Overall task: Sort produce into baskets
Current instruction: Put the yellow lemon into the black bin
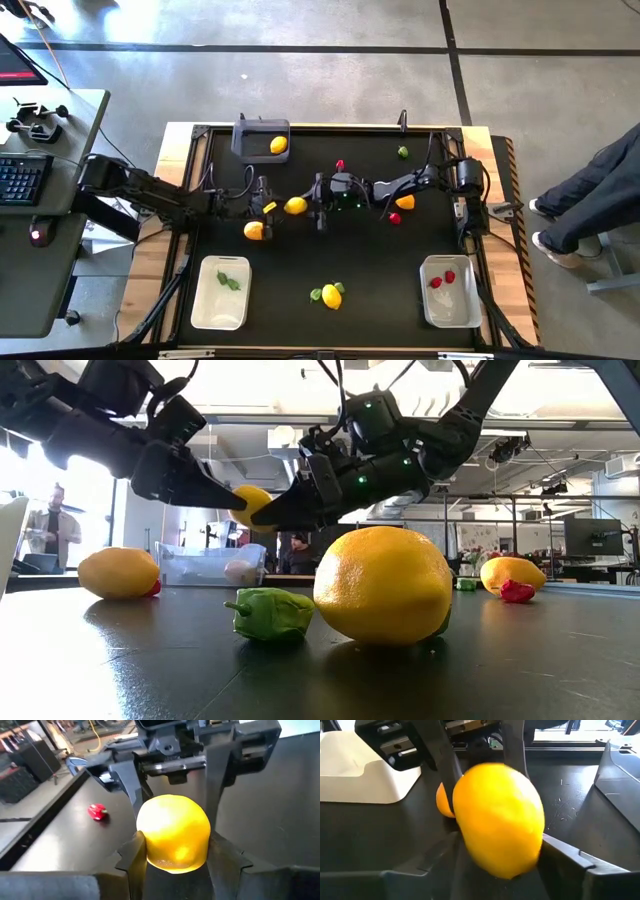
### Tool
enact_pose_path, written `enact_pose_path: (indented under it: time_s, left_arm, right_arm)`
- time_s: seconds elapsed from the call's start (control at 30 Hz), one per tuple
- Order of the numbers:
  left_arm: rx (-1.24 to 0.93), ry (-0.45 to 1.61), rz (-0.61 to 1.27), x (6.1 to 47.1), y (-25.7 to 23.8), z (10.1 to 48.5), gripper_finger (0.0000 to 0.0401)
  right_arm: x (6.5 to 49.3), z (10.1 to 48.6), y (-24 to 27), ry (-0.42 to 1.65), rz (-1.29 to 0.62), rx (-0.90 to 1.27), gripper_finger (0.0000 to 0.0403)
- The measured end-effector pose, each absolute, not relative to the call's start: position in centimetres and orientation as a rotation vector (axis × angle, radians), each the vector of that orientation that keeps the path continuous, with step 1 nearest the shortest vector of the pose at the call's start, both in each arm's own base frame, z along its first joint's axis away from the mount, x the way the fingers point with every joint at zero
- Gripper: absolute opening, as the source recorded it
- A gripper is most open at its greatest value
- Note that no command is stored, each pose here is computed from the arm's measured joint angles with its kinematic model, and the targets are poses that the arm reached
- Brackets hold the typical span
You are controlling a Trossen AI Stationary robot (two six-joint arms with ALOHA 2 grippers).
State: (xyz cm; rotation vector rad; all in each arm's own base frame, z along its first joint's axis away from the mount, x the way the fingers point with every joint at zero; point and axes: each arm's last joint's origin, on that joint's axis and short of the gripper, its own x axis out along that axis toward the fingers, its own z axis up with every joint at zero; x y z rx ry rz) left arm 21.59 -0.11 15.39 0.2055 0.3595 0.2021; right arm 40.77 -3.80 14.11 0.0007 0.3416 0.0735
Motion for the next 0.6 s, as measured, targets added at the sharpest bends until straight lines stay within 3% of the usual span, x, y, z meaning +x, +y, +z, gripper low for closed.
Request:
enact_pose_path:
  time_s: [0.17, 0.6]
  left_arm:
    - [0.224, 0.347, 0.244, 20.9, 0.1, 16.4, 0.0147]
    - [0.204, 0.418, 0.659, 17.2, 6.0, 18.4, 0.0146]
  right_arm:
    - [40.6, 14.3, -3.9, 0.359, 0.049, -0.003, 0.0264]
    - [39.2, 16.6, -4.2, 0.473, -0.095, -0.062, 0.0268]
